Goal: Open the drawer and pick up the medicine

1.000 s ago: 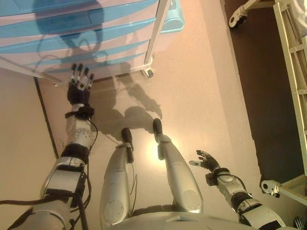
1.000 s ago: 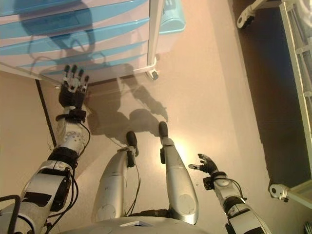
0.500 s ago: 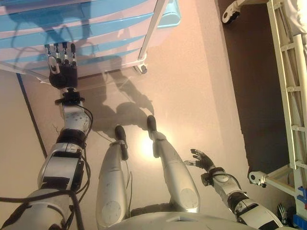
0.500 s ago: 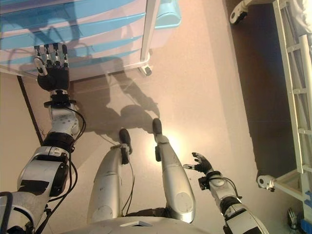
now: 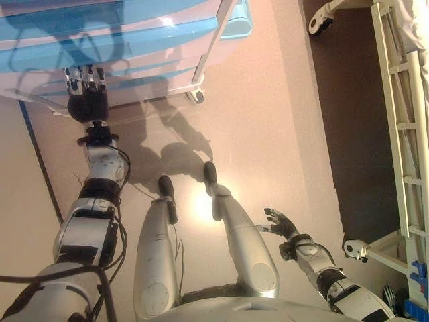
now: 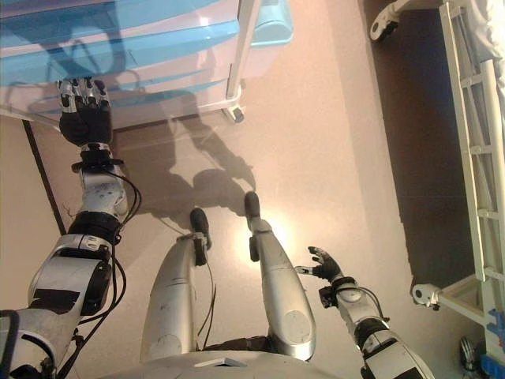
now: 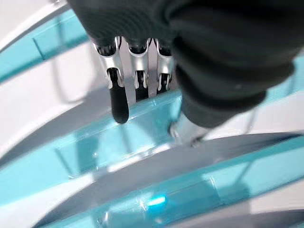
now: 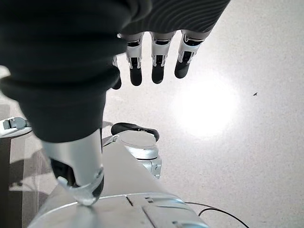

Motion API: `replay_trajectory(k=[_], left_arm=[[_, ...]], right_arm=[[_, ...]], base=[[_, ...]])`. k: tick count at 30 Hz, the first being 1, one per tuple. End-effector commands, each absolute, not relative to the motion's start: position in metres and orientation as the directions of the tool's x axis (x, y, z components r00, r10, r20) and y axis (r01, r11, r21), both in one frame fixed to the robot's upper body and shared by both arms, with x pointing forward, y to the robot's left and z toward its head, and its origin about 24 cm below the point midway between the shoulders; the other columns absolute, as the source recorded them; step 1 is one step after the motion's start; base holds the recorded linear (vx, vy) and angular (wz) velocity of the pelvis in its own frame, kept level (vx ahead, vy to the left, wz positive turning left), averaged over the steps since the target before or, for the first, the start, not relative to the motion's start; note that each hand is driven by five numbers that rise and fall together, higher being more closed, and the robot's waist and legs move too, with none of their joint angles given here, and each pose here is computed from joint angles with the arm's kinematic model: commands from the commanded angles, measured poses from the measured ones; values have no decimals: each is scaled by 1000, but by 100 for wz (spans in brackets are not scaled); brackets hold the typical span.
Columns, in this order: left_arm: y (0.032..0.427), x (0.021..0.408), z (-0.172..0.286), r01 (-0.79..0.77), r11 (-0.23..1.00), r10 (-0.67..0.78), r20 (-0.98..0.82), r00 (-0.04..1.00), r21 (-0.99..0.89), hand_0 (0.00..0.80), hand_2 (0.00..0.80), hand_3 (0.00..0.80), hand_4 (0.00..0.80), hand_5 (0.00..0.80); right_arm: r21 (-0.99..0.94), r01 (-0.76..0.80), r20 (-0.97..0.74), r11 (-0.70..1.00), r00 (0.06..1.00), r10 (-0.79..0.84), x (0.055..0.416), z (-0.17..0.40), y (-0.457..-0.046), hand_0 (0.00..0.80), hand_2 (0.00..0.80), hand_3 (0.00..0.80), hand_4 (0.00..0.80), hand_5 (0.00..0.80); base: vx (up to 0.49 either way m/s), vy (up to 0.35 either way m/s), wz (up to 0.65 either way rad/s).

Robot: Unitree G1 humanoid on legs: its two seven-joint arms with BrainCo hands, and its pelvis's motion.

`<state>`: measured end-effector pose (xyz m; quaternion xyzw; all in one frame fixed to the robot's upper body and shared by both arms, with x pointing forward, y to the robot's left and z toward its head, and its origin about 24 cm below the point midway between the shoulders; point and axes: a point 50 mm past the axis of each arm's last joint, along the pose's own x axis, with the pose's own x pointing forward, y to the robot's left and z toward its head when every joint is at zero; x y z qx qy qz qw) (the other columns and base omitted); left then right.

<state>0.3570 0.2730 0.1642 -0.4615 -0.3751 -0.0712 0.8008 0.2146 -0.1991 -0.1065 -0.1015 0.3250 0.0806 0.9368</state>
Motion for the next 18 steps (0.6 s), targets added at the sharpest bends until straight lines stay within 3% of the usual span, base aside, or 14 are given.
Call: replay_trajectory(k=[1, 10, 18], left_arm=[[261, 332, 275, 692, 703, -35, 964, 263, -163, 800, 800, 800, 800, 800], [245, 316, 283, 687, 725, -142, 965, 219, -49, 800, 800, 800, 800, 800], [233, 291, 206, 734, 667, -207, 915, 346, -127, 800, 800, 800, 800, 800]], right_arm=[[-92, -255, -653, 963, 745, 135, 193, -117, -187, 0, 0, 0, 0, 0], [-108, -260, -654, 959, 745, 128, 193, -117, -184, 0, 0, 0, 0, 0], [-166, -234, -652, 958, 755, 71, 199, -114, -187, 0, 0, 0, 0, 0]], base=[[4, -41, 3], [-10, -49, 7], [-3, -74, 28]])
